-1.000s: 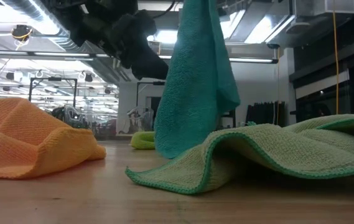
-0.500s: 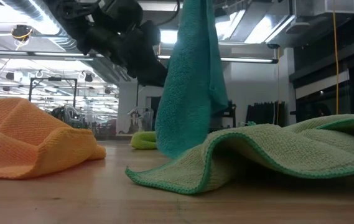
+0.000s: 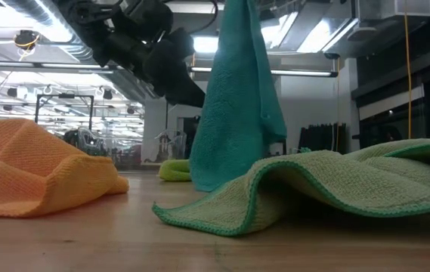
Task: Fold microfiber towels
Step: Fold the blue towel
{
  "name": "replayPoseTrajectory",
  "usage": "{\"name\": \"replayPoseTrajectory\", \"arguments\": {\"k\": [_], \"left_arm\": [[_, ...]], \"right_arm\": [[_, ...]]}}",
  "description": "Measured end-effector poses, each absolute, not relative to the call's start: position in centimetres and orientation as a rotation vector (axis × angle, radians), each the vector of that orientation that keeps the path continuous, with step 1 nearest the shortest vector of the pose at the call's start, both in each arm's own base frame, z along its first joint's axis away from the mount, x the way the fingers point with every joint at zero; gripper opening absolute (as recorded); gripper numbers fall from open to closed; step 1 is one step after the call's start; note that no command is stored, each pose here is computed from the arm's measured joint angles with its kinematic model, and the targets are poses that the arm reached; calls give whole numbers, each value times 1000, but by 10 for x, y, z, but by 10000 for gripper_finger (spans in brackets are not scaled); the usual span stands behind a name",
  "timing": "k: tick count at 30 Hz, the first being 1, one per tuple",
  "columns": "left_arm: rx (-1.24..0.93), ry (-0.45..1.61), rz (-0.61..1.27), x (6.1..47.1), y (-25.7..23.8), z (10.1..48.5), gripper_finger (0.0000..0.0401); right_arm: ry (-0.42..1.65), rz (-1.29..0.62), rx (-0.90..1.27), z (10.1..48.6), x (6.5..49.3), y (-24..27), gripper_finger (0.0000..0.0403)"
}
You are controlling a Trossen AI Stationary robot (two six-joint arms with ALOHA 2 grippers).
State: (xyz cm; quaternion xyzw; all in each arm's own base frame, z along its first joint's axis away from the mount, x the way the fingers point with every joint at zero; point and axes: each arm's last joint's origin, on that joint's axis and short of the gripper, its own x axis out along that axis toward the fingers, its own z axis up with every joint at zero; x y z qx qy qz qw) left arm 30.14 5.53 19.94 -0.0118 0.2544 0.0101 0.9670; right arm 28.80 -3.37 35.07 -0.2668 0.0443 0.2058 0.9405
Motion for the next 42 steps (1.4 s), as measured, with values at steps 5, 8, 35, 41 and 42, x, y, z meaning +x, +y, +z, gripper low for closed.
{"name": "replayPoseTrajectory", "arguments": {"k": [5,8,35,41,42], "left_arm": [[15,515,-1,301,55,199,6],[24,518,47,301,56,200,2],[144,227,540,282,81,320,0],[241,173,605,287,103,358,0],[247,170,619,287,107,361,0]], "right_arm": [[91,420,-544,351,288,-34,0],[96,417,-539,350,288,-34,0],[422,-535,-450,341,284,-86,0],[400,-686,-538,341,287,-118,0],[376,-708,-552,343,287,-122,0]]}}
